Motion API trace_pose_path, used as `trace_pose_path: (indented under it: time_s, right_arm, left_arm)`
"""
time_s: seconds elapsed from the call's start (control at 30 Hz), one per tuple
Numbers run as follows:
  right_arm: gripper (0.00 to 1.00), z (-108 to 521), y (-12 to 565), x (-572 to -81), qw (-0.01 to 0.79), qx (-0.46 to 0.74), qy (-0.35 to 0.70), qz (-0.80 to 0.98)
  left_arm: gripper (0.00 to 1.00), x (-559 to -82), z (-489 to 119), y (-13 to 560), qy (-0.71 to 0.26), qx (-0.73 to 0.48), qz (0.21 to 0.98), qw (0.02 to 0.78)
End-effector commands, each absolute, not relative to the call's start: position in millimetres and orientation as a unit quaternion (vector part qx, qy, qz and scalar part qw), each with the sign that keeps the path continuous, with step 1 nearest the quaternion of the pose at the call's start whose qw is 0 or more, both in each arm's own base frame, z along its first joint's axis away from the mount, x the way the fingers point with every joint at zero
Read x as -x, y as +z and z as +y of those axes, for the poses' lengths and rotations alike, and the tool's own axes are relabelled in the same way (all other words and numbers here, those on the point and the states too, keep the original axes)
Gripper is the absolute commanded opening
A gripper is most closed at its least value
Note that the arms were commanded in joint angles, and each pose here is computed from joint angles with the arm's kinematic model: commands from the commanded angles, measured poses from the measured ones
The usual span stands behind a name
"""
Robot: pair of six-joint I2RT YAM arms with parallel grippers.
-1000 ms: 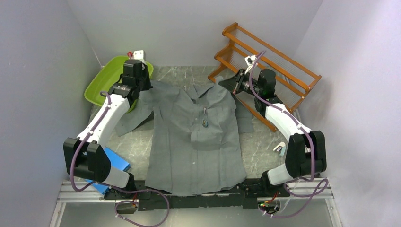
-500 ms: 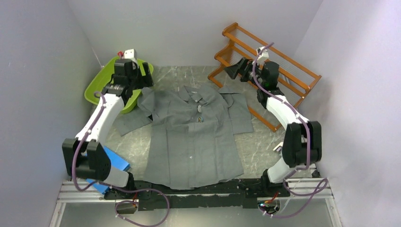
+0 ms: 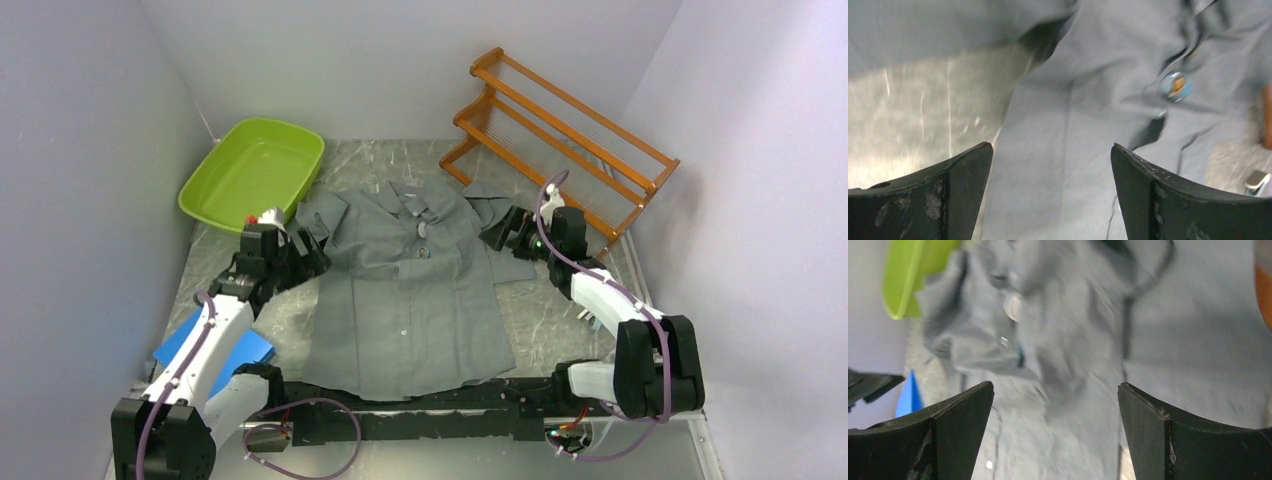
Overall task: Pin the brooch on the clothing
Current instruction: Flatten out the clothes at the center of the board.
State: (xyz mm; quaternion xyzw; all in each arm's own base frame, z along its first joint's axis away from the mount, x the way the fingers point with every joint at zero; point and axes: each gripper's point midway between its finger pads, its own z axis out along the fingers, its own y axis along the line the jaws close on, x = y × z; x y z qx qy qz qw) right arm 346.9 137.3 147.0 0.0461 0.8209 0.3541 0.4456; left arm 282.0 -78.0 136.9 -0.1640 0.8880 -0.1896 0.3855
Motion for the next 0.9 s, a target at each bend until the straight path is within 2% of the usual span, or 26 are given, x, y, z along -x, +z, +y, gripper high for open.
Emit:
trace_pose_path:
  time_s: [0.0,0.27,0.47,0.77,0.87]
  right_arm:
    - [0.98,104.2,106.4,-332.8,0.417,-0.127,0.291,0.852]
    - [0.94,48.0,59.9,-319.6,0.385,-0.301,0.22,0.844]
    - [0.85,43.6,34.2,-302.7,0.337,-0.357,0.208,0.846]
    - [0.78,45.5,0.3,-293.7,0.274,-0.415,0.249,0.831]
    - [0.67,50.7,-8.8,-297.4,0.265,-0.418,0.278,0.823]
  left_arm:
    - [0.93,-248.1,-77.5,102.2,-0.199,0.243,0.889,0.332]
    - [0.94,-246.4,-74.4,78.9,-0.187,0.266,0.892,0.314]
    - [0.93,-254.4,-76.9,80.8,-0.19,0.259,0.894,0.312]
    - [0.92,-256.5,-78.8,92.3,-0.2,0.254,0.889,0.325]
    - [0.92,-256.4,-78.7,95.6,-0.203,0.253,0.886,0.331]
